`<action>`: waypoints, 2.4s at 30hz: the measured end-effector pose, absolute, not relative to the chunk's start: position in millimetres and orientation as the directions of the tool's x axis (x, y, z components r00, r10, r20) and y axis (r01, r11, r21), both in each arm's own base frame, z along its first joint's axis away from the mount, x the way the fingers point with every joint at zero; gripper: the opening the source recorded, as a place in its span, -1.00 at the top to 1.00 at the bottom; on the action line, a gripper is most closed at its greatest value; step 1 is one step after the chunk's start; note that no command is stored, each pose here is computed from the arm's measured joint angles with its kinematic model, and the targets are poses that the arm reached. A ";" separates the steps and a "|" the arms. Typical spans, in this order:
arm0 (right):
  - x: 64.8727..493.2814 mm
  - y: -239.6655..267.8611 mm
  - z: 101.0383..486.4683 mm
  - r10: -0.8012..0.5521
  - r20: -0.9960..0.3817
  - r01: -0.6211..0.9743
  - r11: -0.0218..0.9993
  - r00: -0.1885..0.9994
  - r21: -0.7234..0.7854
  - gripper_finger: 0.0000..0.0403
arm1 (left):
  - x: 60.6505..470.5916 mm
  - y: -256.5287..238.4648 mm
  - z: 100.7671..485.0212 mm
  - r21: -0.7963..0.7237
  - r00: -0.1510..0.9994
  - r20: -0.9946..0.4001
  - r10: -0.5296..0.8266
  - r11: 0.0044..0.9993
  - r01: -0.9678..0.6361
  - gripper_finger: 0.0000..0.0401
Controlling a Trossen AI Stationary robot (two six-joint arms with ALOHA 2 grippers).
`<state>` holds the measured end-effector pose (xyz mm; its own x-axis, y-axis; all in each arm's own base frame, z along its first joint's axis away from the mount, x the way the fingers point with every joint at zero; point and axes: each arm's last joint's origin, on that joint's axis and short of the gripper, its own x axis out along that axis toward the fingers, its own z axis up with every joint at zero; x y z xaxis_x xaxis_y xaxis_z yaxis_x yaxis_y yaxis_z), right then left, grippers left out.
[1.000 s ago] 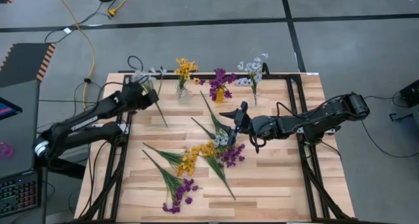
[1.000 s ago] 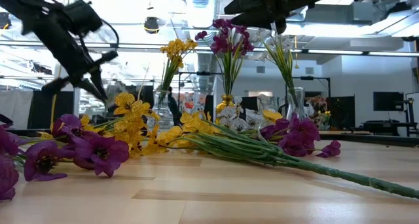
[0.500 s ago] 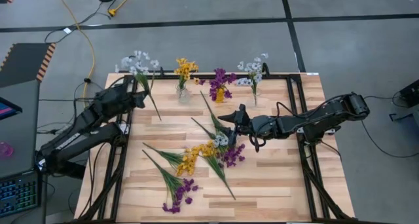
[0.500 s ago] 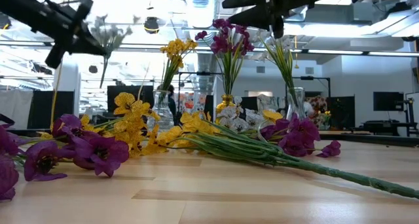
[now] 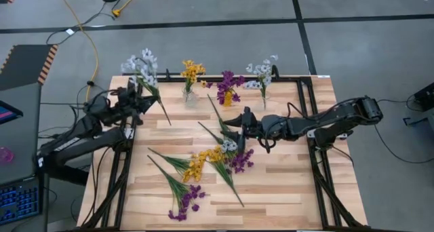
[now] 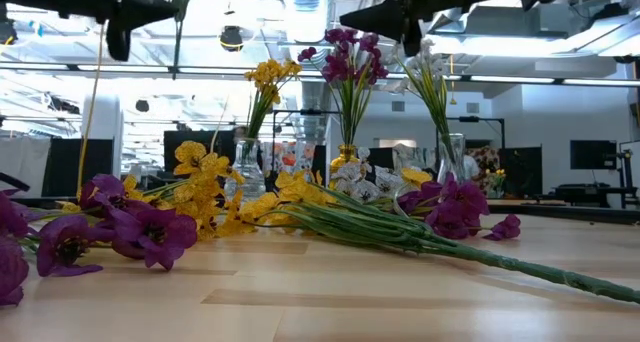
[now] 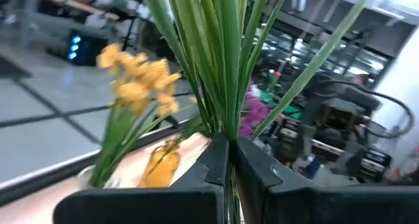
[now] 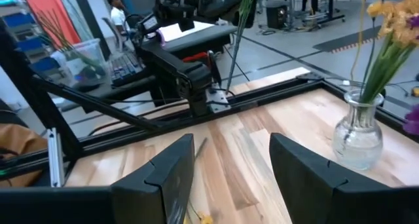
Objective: Sort flowers into vase by color
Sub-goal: Put the left white flowers into the right transparent vase
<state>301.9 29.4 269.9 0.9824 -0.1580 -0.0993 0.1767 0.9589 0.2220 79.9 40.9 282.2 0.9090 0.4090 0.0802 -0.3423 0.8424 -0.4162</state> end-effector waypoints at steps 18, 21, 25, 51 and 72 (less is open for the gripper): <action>304.0 16.2 280.2 -0.103 0.005 0.102 0.987 0.995 0.121 -0.12 | 172.7 35.3 278.6 -0.204 0.980 0.135 0.145 0.972 -0.115 1.00; 304.0 16.3 280.2 -0.102 0.005 0.101 0.988 0.995 0.119 -0.12 | 187.3 32.4 272.2 -0.183 0.985 0.128 0.115 0.979 -0.091 1.00; 304.0 17.0 280.2 -0.098 0.005 0.098 0.993 0.995 0.069 -0.12 | 203.7 27.0 264.7 -0.142 0.987 0.138 0.078 0.988 -0.058 1.00; 303.8 18.5 280.6 -0.103 0.009 0.103 0.994 0.995 0.045 -0.12 | 310.8 -4.6 247.3 0.049 0.993 0.077 0.089 0.994 -0.093 1.00; 303.8 18.5 280.6 -0.105 0.008 0.105 0.993 0.994 0.045 0.34 | 314.4 -7.4 247.5 0.053 0.995 0.059 0.082 0.995 -0.086 1.00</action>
